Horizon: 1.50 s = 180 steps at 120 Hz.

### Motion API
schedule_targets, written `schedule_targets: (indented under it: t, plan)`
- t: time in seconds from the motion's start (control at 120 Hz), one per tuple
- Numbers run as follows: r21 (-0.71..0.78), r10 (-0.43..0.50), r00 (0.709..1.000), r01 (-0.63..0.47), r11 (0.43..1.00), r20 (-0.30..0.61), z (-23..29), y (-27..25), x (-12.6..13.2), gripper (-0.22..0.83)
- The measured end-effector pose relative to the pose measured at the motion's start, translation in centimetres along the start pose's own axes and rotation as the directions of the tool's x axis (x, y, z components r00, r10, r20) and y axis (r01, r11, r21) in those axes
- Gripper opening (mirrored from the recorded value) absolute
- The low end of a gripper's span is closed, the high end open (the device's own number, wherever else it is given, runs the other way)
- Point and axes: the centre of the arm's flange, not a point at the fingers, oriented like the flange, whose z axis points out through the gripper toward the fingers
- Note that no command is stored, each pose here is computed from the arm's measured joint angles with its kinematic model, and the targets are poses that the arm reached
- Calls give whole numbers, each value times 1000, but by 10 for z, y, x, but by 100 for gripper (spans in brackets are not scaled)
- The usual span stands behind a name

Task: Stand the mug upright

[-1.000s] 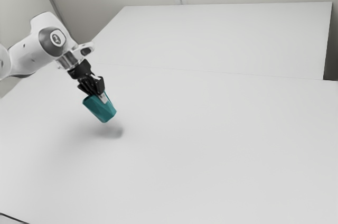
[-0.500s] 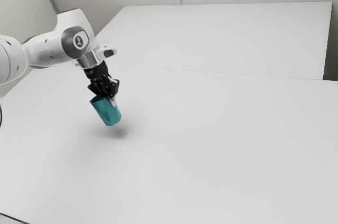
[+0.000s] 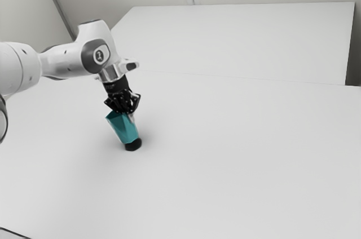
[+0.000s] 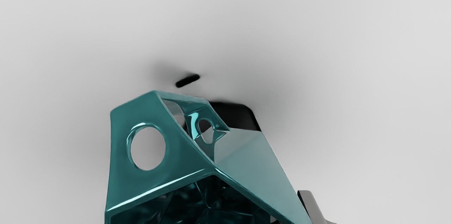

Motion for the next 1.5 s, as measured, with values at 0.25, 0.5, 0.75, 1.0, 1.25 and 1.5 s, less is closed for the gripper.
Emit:
schedule_targets:
  t: [0.25, 0.5, 0.75, 1.0, 1.25, 1.5]
  plan:
    - [27, -48, 999, 48, 998, 10, 14, 3, 2, -17]
    - [26, -83, 996, 83, 996, 11, 22, 9, 4, -9]
    - [22, -99, 995, 99, 995, 17, 27, 22, 1, 25]
    - [17, -96, 994, 97, 995, -44, -7, 39, -8, 49]
    - [19, -94, 990, 97, 995, -109, -88, 48, -18, 58]
    - [85, -36, 990, 48, 995, -137, -169, 60, -41, 60]
